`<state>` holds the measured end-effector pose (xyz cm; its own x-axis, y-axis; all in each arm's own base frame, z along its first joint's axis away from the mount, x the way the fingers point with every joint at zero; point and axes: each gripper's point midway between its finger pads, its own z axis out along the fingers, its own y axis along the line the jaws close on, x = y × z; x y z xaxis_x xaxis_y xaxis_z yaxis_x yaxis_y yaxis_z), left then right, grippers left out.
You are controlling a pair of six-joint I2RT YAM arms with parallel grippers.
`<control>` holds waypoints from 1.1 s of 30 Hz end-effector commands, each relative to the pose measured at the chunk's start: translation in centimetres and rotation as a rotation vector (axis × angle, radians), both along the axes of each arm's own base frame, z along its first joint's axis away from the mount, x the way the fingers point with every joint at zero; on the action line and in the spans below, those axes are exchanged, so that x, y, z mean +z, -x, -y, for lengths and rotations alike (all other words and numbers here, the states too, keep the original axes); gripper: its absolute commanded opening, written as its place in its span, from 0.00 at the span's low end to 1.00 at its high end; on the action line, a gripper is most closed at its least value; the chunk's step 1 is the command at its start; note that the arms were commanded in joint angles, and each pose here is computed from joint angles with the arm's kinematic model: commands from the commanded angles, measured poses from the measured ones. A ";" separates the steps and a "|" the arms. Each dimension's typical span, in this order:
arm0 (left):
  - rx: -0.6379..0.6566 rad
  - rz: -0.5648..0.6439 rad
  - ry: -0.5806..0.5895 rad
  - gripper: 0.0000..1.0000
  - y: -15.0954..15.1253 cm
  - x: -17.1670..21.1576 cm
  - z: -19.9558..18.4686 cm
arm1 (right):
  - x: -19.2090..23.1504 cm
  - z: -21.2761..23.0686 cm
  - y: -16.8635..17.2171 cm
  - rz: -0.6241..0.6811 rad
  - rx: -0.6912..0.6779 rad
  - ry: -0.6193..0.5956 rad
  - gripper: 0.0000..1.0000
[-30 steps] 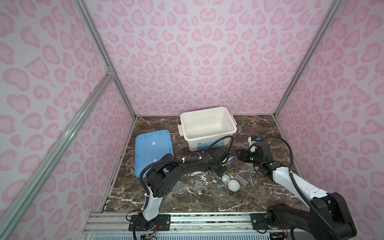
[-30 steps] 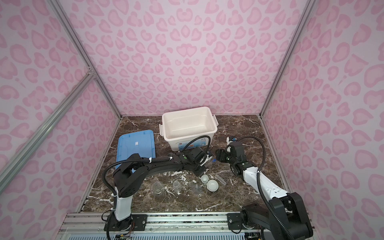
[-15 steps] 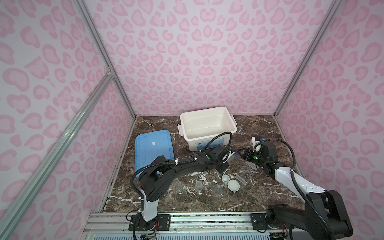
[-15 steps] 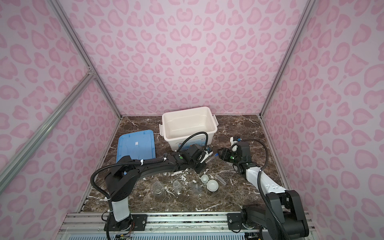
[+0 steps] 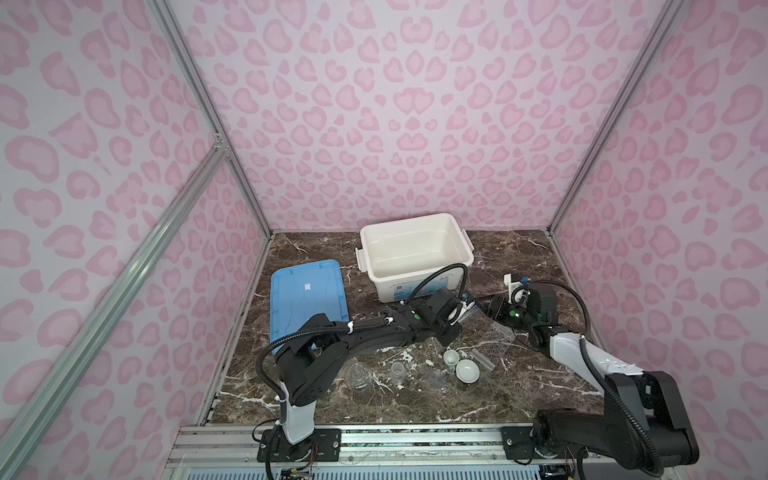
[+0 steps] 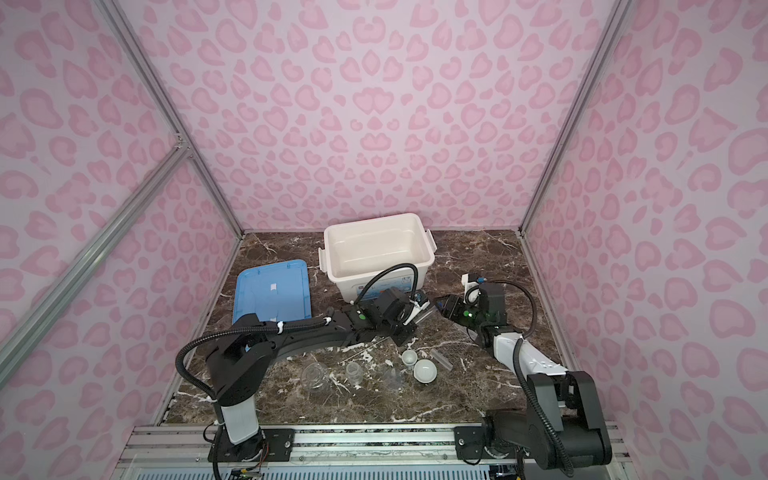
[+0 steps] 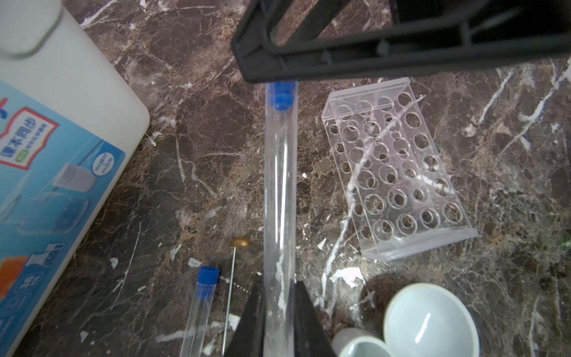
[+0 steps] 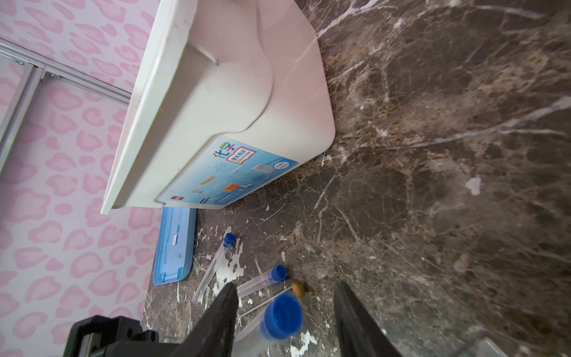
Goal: Organize the chemistry lab equipment
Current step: 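Close the right gripper on a blue-capped test tube and lift it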
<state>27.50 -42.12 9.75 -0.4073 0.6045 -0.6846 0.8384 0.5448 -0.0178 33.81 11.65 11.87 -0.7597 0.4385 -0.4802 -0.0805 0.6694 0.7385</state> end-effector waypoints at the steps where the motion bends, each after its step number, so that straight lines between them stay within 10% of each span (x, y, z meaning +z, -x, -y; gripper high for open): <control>1: -0.004 0.035 0.033 0.13 -0.4 1.2 0.5 | 0.4 -0.6 0.2 0.012 0.025 -0.037 0.50; 33: -0.020 0.039 0.038 0.16 -0.3 1.3 1.7 | 1.9 -0.4 0.5 0.068 -0.004 -0.064 0.24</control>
